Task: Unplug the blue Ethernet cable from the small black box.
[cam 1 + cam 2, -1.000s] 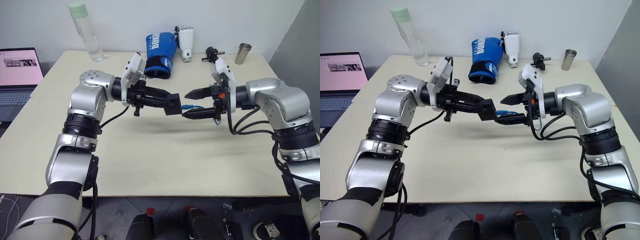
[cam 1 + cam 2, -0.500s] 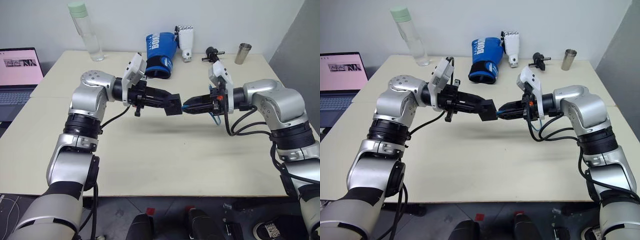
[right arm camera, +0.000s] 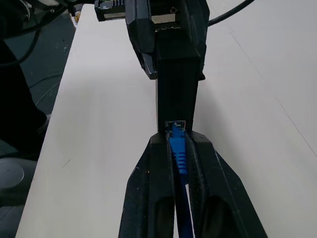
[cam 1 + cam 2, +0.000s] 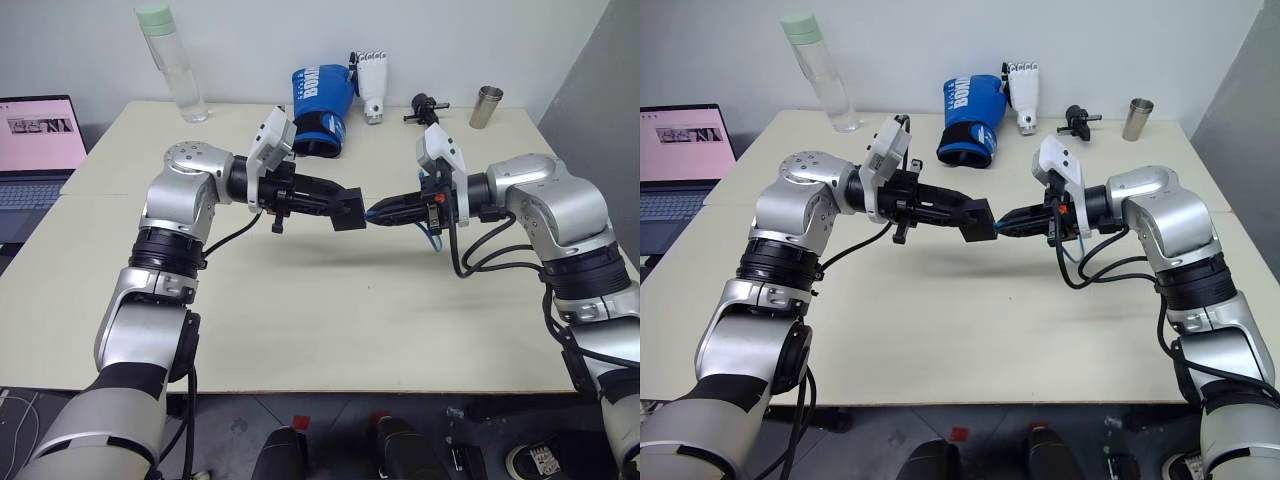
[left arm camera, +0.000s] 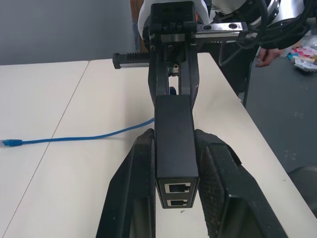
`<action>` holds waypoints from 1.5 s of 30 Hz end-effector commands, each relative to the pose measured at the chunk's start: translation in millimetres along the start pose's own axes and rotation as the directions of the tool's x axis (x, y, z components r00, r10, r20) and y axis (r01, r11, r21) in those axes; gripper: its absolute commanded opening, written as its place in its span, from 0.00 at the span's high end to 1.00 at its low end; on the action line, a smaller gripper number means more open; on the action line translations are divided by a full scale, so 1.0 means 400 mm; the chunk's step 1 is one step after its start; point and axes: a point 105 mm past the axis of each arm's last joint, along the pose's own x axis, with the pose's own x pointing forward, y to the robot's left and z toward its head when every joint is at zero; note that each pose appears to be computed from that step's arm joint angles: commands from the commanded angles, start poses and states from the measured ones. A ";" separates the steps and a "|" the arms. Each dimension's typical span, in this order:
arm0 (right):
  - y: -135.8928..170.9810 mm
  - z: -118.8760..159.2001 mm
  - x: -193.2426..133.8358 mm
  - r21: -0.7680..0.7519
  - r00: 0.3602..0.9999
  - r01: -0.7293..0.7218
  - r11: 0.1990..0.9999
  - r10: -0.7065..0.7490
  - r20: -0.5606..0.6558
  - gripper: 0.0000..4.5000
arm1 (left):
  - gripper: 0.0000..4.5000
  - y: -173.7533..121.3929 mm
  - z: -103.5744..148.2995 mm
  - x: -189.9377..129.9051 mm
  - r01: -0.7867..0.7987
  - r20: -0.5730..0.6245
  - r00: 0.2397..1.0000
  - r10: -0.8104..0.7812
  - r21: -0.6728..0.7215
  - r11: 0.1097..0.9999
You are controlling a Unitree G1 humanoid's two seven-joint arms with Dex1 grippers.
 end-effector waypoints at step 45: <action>-0.042 -0.199 -0.037 0.259 0.942 0.325 0.910 -0.335 -0.003 0.05 | 0.83 -0.011 0.003 -0.067 -0.091 -0.047 0.994 0.095 0.073 0.993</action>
